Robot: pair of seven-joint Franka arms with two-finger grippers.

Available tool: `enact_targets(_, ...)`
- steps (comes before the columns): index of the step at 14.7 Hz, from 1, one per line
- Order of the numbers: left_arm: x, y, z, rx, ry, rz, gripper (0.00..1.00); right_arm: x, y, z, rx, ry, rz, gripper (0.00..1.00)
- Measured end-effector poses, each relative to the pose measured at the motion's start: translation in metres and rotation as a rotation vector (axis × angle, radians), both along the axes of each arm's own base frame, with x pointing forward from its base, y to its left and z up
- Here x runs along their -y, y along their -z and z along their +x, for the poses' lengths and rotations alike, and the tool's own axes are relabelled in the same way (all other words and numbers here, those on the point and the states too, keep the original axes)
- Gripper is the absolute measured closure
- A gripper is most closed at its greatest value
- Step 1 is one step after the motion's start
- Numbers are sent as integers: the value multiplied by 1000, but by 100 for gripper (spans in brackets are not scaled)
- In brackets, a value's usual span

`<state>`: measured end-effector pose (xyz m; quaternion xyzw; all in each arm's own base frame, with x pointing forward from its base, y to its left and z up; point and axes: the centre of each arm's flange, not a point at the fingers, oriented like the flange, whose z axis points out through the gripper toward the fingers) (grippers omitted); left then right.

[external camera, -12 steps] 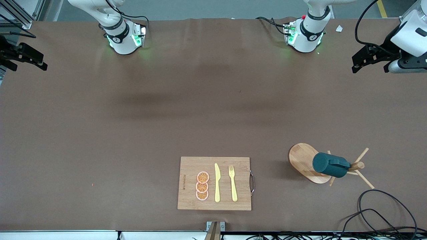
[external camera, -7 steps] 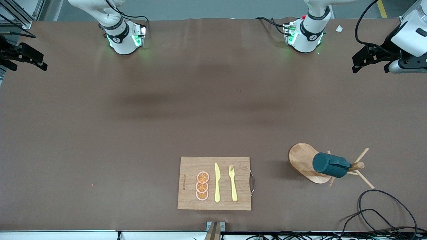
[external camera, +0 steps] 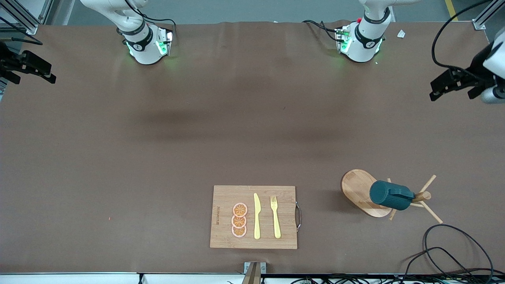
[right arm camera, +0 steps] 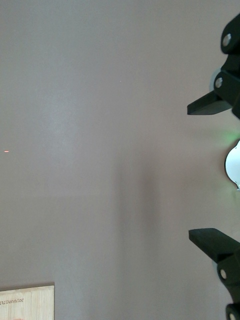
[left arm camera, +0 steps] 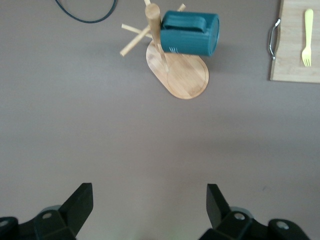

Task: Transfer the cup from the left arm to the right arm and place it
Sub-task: 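Move the left gripper toward the teal mug on the mug tree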

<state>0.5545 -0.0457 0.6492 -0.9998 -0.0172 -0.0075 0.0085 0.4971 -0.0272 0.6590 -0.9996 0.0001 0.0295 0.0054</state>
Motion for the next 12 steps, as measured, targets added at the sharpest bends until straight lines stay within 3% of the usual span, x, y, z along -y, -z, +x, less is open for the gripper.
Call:
enact_targets(5, -29, 32, 37, 22, -150, -18, 0, 0, 0, 0, 0, 0, 0, 0)
enact_targets(12, -22, 69, 77, 82, -555, -88, 3, 1, 0, 0, 0, 1, 0, 0)
